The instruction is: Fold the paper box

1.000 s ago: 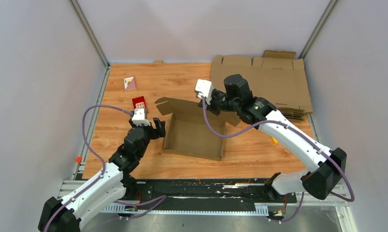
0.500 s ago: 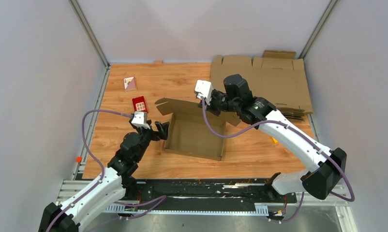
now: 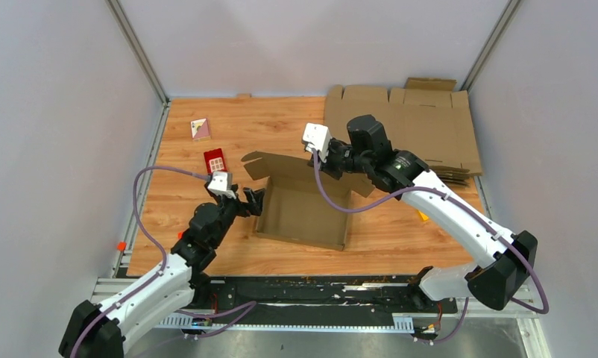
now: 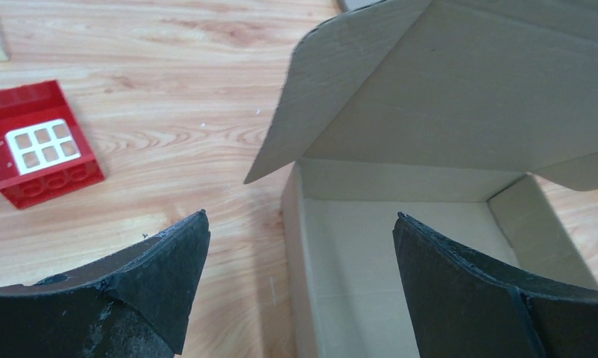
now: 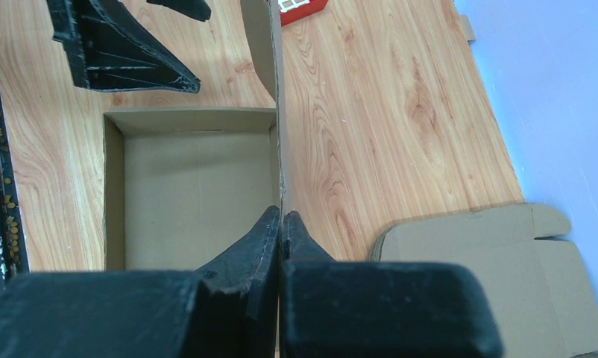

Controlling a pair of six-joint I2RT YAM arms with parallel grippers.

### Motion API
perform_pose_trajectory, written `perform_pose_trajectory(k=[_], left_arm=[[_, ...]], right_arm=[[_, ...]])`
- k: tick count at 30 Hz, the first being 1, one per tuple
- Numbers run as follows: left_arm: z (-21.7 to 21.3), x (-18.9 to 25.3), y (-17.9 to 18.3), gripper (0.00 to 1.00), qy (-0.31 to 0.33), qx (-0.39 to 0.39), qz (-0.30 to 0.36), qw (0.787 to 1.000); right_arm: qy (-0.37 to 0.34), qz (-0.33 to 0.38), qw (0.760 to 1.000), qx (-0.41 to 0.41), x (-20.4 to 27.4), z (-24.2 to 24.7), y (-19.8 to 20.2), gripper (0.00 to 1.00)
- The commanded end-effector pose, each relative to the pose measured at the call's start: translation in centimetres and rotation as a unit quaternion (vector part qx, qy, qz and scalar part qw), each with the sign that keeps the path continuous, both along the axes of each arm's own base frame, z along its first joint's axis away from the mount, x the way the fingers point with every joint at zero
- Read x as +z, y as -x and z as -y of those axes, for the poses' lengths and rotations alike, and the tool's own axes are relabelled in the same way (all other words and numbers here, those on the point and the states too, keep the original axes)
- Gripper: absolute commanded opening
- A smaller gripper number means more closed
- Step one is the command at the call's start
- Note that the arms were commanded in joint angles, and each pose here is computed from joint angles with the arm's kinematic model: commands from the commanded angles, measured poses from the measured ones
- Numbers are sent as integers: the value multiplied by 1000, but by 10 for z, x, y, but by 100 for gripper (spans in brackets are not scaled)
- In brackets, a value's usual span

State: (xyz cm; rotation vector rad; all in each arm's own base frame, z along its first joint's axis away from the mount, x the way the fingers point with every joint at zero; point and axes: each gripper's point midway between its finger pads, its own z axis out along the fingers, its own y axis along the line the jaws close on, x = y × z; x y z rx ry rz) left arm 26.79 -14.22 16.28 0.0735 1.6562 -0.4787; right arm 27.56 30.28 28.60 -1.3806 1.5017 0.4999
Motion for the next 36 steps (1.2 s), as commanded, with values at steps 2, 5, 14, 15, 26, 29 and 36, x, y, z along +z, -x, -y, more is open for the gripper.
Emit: perform_pose_trajectory(k=[2,5,14,15,26,29,36], left_arm=[[-13,25,-18,100,-12,52,29,998],[-9,33,-32,100,-11,30,36,999],[10,48,-47,98,9,-46,62,997],[15,50,-45,94,12,-63,64,996],[41,58,-23,46,46,-145,43,987],[47,61,-17,42,51,-158,43,985],[52,53,-13,42,46,-169,27,984]], right_arm=[[-24,24,999,13,30,-1,5,0],[-20,22,999,18,29,-3,5,0],[-7,2,999,33,25,-8,6,0],[-8,3,999,33,26,-8,6,0],[-9,10,1000,13,24,-7,-3,0],[-15,19,1000,5,26,-7,-6,0],[-30,32,999,0,32,-6,-7,0]])
